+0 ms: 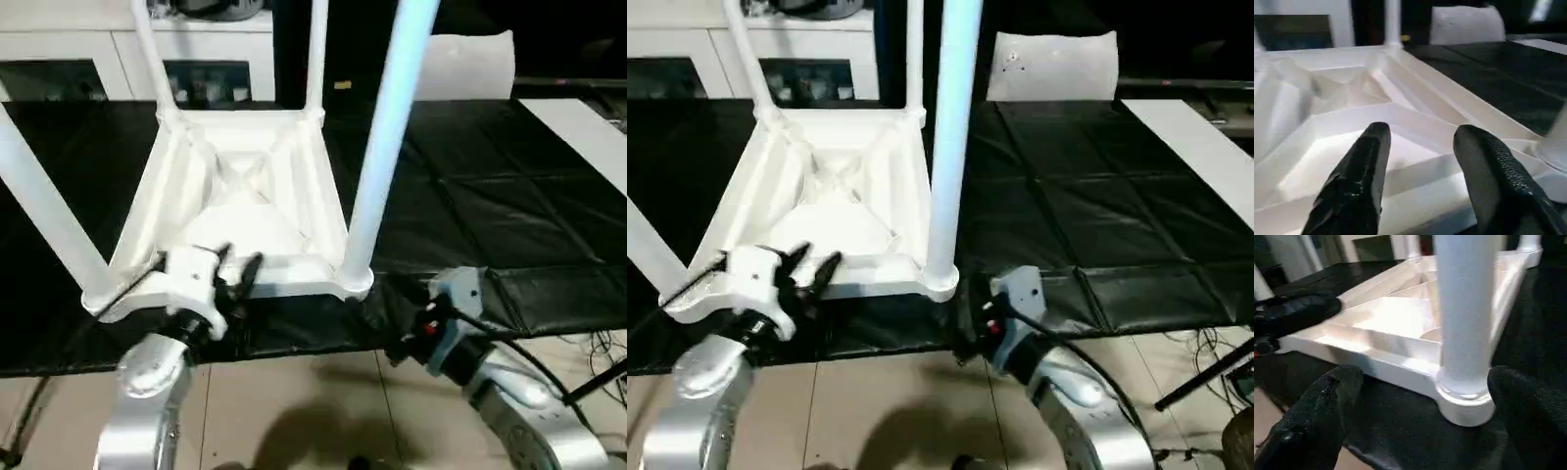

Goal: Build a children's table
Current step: Rotate leg to tighten

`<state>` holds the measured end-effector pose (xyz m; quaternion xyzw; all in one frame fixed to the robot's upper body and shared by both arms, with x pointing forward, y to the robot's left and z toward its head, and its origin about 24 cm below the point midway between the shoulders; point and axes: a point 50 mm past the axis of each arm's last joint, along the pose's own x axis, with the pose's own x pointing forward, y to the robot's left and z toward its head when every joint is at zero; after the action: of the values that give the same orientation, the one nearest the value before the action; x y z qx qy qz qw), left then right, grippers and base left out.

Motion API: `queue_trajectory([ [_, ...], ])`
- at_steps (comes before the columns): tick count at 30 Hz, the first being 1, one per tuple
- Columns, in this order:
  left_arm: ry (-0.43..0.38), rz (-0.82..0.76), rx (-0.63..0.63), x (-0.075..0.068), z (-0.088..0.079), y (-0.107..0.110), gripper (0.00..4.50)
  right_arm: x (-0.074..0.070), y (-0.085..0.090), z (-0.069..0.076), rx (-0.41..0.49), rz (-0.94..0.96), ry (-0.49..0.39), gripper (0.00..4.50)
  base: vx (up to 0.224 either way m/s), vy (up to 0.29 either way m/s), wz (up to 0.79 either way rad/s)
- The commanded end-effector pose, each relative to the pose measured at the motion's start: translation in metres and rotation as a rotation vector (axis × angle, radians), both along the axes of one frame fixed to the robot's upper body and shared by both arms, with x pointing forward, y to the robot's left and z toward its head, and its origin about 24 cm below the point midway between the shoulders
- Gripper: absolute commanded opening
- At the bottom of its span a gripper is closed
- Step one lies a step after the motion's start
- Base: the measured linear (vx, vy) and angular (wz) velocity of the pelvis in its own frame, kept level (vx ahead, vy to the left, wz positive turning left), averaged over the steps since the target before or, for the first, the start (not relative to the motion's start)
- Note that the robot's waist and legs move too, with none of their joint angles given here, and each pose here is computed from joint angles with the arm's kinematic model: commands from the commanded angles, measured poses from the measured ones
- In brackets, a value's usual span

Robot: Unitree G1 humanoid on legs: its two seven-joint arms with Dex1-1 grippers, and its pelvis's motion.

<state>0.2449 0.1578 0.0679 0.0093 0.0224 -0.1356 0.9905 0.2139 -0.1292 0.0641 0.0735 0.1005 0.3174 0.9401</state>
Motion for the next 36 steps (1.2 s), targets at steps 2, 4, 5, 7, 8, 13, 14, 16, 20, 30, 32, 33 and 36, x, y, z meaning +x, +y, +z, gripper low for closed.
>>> queue_trajectory([
  [2, 0.004, 0.035, 0.001, -0.002, 0.002, -0.001, 2.69, 0.001, -0.001, -0.002, -0.026, -0.022, -0.009, 4.50, -0.024, -0.154, 0.73],
  [4, 0.034, 0.123, -0.002, -0.006, 0.000, 0.004, 2.69, 0.002, 0.000, -0.003, -0.019, -0.021, -0.008, 4.50, 0.026, -0.235, 0.77],
  [5, 0.035, 0.124, -0.002, -0.006, 0.000, 0.004, 2.69, 0.002, 0.000, -0.003, -0.019, -0.021, -0.008, 4.50, 0.025, -0.160, 0.16],
  [7, 0.045, 0.220, 0.018, -0.012, -0.001, 0.015, 2.69, 0.005, 0.002, -0.001, -0.021, 0.010, -0.014, 4.50, 0.039, -0.129, 0.06],
  [8, 0.039, 0.241, 0.015, -0.013, -0.001, 0.018, 2.69, 0.006, 0.003, 0.000, -0.019, 0.020, -0.020, 4.50, 0.000, 0.000, 0.00],
  [13, 0.020, 0.267, -0.024, -0.021, 0.000, 0.024, 2.69, 0.011, 0.003, 0.003, -0.005, 0.052, -0.039, 4.50, 0.000, 0.000, 0.00],
  [14, 0.022, 0.279, -0.020, -0.023, 0.000, 0.025, 2.69, 0.012, 0.004, 0.003, -0.005, 0.065, -0.045, 4.50, 0.000, 0.000, 0.00],
  [16, 0.043, 0.379, 0.016, -0.028, -0.002, 0.037, 2.69, 0.015, 0.008, 0.006, 0.016, 0.108, -0.061, 4.50, 0.000, 0.000, 0.00],
  [20, 0.059, 0.461, 0.019, -0.031, -0.003, 0.045, 2.69, 0.020, 0.011, 0.008, 0.020, 0.119, -0.073, 4.50, 0.000, 0.000, 0.00],
  [30, 0.001, 0.495, 0.081, 0.010, 0.013, 0.062, 2.69, 0.062, -0.021, 0.003, -0.081, -0.270, -0.078, 4.50, 0.000, 0.000, 0.00],
  [32, -0.008, 0.494, 0.081, 0.014, 0.016, 0.061, 2.69, 0.060, -0.021, 0.003, -0.085, -0.256, -0.080, 4.50, 0.000, 0.000, 0.00],
  [33, -0.008, 0.494, 0.081, 0.014, 0.016, 0.061, 2.69, 0.060, -0.021, 0.003, -0.085, -0.256, -0.080, 4.50, 0.000, 0.000, 0.00],
  [36, -0.019, 0.412, 0.059, 0.026, 0.017, 0.052, 2.69, 0.053, -0.009, 0.004, -0.063, -0.162, -0.081, 4.50, 0.000, 0.000, 0.00],
])
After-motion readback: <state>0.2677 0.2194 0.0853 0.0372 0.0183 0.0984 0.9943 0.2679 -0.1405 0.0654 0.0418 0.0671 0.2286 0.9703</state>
